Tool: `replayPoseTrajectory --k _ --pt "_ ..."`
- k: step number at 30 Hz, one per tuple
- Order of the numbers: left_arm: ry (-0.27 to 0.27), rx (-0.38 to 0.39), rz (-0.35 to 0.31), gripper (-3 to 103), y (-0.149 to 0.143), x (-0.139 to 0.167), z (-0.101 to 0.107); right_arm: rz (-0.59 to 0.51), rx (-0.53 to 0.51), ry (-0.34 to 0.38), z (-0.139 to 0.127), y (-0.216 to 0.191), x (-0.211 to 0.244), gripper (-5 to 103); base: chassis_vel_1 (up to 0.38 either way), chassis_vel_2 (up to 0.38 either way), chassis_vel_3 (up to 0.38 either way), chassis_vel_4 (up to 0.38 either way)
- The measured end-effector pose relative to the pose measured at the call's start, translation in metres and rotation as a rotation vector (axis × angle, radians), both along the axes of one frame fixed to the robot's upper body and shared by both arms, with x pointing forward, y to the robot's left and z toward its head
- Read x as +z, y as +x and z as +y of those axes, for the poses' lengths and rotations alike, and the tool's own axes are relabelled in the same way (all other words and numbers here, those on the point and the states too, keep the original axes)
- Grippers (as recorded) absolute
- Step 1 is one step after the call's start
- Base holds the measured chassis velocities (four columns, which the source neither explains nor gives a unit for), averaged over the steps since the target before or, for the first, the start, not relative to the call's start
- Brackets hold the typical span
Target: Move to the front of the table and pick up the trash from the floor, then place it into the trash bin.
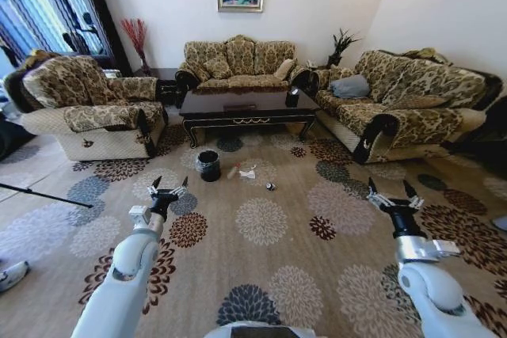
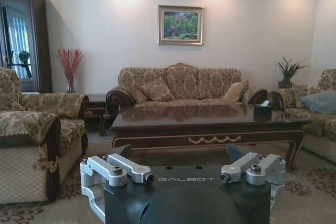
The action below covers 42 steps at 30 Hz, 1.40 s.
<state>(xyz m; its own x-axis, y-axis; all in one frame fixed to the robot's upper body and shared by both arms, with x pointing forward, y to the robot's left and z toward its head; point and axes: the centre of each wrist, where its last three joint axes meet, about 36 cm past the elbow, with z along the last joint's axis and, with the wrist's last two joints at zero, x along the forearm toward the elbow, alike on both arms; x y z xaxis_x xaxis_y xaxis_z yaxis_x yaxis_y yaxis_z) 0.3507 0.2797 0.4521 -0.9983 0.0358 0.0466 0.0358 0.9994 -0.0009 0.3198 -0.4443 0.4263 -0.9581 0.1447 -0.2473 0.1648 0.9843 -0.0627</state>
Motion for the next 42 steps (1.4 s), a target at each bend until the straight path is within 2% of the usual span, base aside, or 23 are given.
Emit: replayPoseTrajectory --k 3,7,10,13,14,16,17,18,19,21,24,28,31,35,39,42 --pt "0.011 0.037 0.004 100 -0.019 0.001 -0.005 0.03 -0.029 -0.009 -0.018 0.007 -0.008 100 0.0 0.0 0.0 0.0" --pt "0.045 0.097 0.0 100 -0.024 -0.002 -0.003 0.056 -0.087 -0.012 -0.037 0.018 -0.021 100 0.0 0.0 0.0 0.0" --pt "0.05 0.116 -0.001 100 -0.028 -0.002 -0.003 0.068 -0.121 -0.008 -0.047 0.023 -0.029 100 0.0 0.0 0.0 0.0" --pt "0.029 0.119 -0.066 100 -0.034 0.013 -0.005 0.061 -0.133 -0.001 -0.048 0.025 -0.032 100 0.0 0.0 0.0 0.0" --pt "0.029 0.119 -0.066 100 -0.034 0.013 -0.005 0.061 -0.133 -0.001 -0.048 0.025 -0.032 100 0.0 0.0 0.0 0.0" --pt "0.019 0.098 -0.153 100 -0.036 0.023 -0.003 0.024 -0.101 0.0 -0.038 0.023 -0.026 100 0.0 0.0 0.0 0.0" --pt "0.007 0.083 -0.214 100 -0.036 0.028 0.0 -0.021 -0.047 -0.008 -0.031 0.022 -0.018 100 0.0 0.0 0.0 0.0" --pt "-0.003 0.078 -0.237 100 -0.035 0.029 0.002 -0.05 -0.004 -0.018 -0.026 0.021 -0.013 100 0.0 0.0 0.0 0.0" --pt "-0.003 0.078 -0.237 100 -0.035 0.029 0.002 -0.05 -0.004 -0.018 -0.026 0.021 -0.013 100 0.0 0.0 0.0 0.0" --pt "-0.039 0.08 -0.271 100 -0.033 0.03 0.007 -0.132 0.12 -0.052 -0.015 0.019 0.0 100 0.0 0.0 0.0 0.0" --pt "-0.011 0.097 -0.25 100 -0.026 0.017 0.015 -0.187 0.252 -0.059 -0.005 0.016 0.002 100 0.0 0.0 0.0 0.0" --pt "0.009 0.111 -0.205 100 -0.02 0.01 0.02 -0.192 0.318 -0.078 -0.002 0.011 -0.006 100 0.0 0.0 0.0 0.0" --pt "0.0 0.122 -0.175 100 -0.019 0.016 0.019 -0.155 0.284 -0.084 0.003 0.006 -0.015 100 0.0 0.0 0.0 0.0" --pt "0.01 0.164 -0.11 100 -0.023 0.018 0.017 -0.052 0.096 -0.018 0.019 -0.004 -0.019 100 0.0 0.0 0.0 0.0" --pt "0.009 0.185 -0.083 100 -0.026 0.016 0.016 0.007 0.035 -0.006 0.029 -0.014 -0.017 100 0.0 0.0 0.0 0.0" --pt "0.008 0.186 -0.089 100 -0.027 0.019 0.015 0.02 0.055 0.003 0.041 -0.021 -0.013 100 0.0 0.0 0.0 0.0"
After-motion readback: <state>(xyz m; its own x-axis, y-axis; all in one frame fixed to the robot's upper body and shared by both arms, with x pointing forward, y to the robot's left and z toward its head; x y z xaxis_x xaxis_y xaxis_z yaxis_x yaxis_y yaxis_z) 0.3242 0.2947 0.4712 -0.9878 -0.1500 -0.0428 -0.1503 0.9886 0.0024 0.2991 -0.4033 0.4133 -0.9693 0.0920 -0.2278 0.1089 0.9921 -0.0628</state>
